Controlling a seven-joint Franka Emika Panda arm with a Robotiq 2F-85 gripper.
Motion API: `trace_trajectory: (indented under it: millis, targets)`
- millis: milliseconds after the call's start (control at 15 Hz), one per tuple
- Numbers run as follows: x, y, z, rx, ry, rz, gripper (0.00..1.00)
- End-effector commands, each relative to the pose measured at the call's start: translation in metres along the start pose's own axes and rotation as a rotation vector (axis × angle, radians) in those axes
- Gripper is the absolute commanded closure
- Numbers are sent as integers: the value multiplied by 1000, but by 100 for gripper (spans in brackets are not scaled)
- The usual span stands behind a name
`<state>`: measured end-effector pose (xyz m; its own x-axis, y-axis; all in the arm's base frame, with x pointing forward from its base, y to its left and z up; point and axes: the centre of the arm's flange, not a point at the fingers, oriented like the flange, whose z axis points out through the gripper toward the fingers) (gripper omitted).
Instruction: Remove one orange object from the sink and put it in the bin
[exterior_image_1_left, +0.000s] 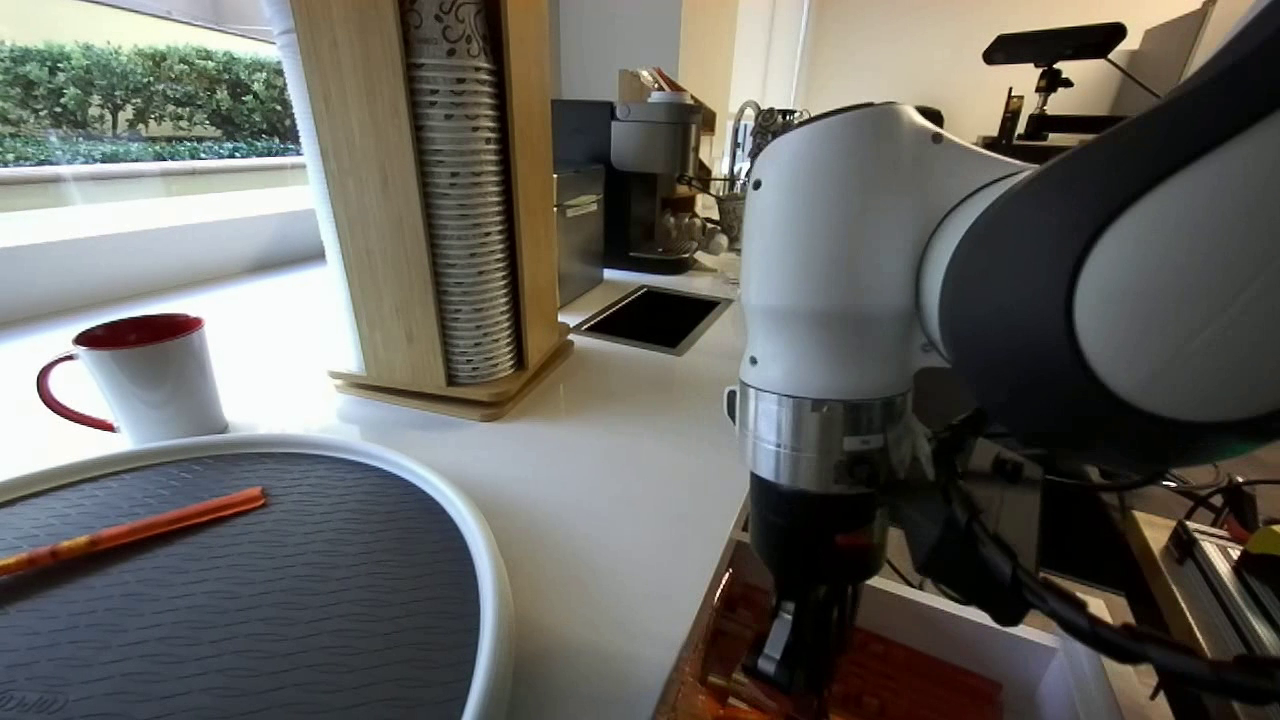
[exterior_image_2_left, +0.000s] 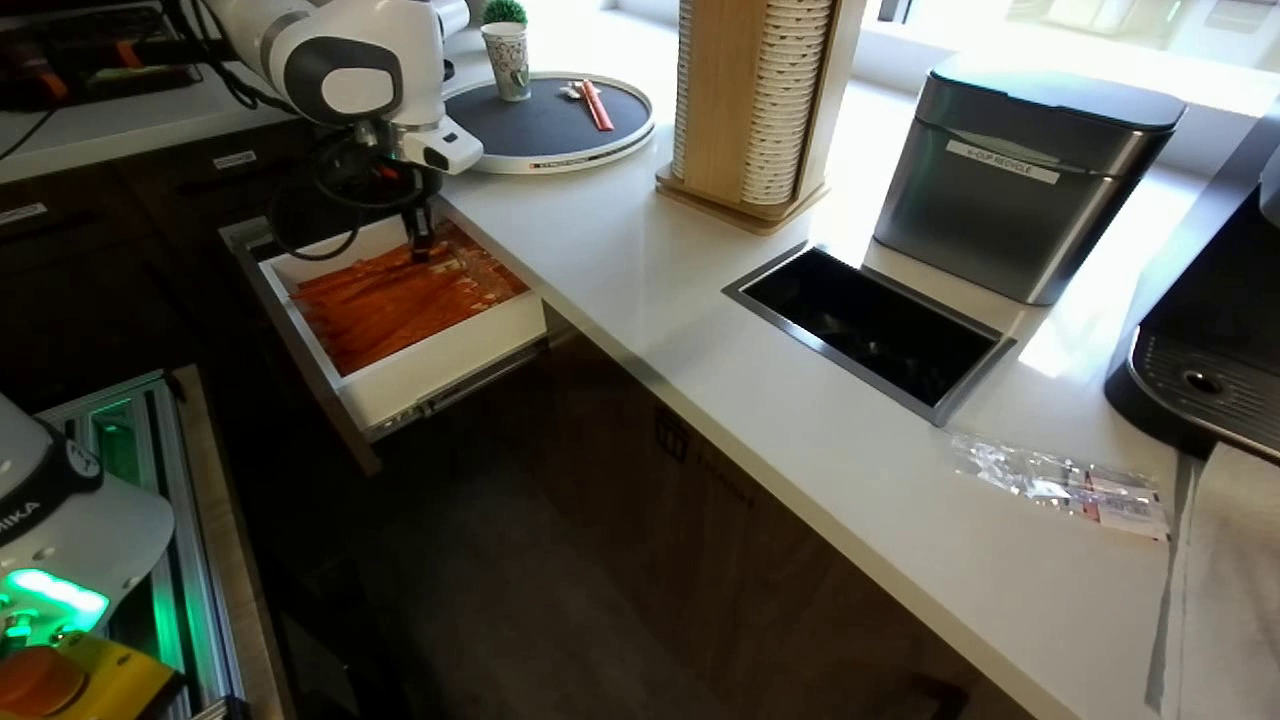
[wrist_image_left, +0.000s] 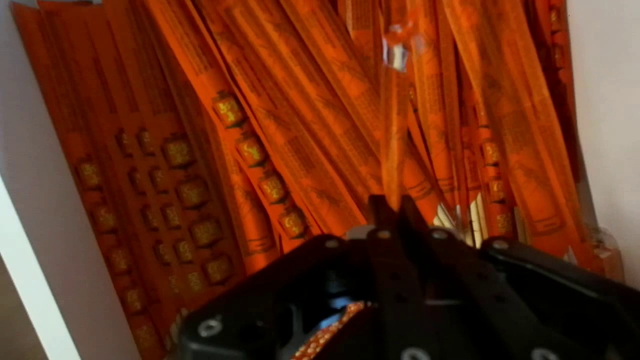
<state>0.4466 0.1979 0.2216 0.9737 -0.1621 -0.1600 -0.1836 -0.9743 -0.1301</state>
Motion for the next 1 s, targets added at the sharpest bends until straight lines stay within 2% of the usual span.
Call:
trace_trajectory:
  millis: [0, 267, 533, 800, 933]
  targets:
    - [-40, 25, -6, 48, -6, 101, 98]
    - [-60, 44, -21, 54, 30, 181, 98]
    - [-81, 61, -52, 28, 112, 237, 98]
    - [-101, 83, -96, -69, 223, 290, 98]
    - [-105, 99, -127, -153, 286, 323, 98]
